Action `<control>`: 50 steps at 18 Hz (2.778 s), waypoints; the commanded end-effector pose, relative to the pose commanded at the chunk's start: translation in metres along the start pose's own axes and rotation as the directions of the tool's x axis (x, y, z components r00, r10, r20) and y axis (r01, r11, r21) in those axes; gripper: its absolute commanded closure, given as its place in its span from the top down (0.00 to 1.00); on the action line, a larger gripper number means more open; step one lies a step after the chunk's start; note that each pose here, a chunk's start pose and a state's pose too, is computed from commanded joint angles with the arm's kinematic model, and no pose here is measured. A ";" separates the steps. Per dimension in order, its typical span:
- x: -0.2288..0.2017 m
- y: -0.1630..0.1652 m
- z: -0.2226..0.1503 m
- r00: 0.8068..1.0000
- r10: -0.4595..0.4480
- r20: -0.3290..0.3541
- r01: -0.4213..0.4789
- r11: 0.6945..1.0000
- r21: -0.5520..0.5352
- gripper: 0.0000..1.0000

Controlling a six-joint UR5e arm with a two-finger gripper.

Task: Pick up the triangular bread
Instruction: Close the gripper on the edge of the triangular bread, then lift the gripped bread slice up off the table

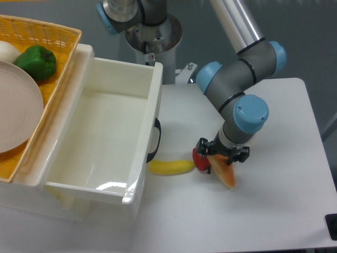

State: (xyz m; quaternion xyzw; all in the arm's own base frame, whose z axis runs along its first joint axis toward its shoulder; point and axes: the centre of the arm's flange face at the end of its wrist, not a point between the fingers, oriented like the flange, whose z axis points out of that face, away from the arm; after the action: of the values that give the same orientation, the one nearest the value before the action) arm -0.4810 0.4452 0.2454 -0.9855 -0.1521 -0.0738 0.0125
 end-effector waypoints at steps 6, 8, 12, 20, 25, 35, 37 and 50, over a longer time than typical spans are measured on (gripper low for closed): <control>-0.001 -0.001 -0.002 1.000 -0.007 0.003 0.007 1.000 0.006 0.45; -0.008 -0.001 -0.006 1.000 -0.012 0.006 0.012 1.000 0.012 0.23; -0.011 -0.004 -0.010 1.000 -0.008 0.010 0.008 1.000 0.021 0.20; -0.017 -0.006 -0.031 1.000 -0.009 0.002 0.009 0.997 0.075 0.14; -0.004 -0.005 -0.067 0.993 0.106 0.058 -0.112 0.988 0.104 0.14; 0.026 0.017 -0.126 0.930 0.350 0.110 -0.361 0.927 0.100 0.14; 0.033 0.021 -0.132 0.912 0.392 0.120 -0.404 0.910 0.095 0.14; 0.097 0.023 -0.146 0.847 0.523 0.094 -0.525 0.851 -0.007 0.14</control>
State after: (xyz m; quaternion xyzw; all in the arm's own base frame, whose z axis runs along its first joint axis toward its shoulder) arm -0.4034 0.4448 0.4043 -0.9918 0.1214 -0.0203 0.0344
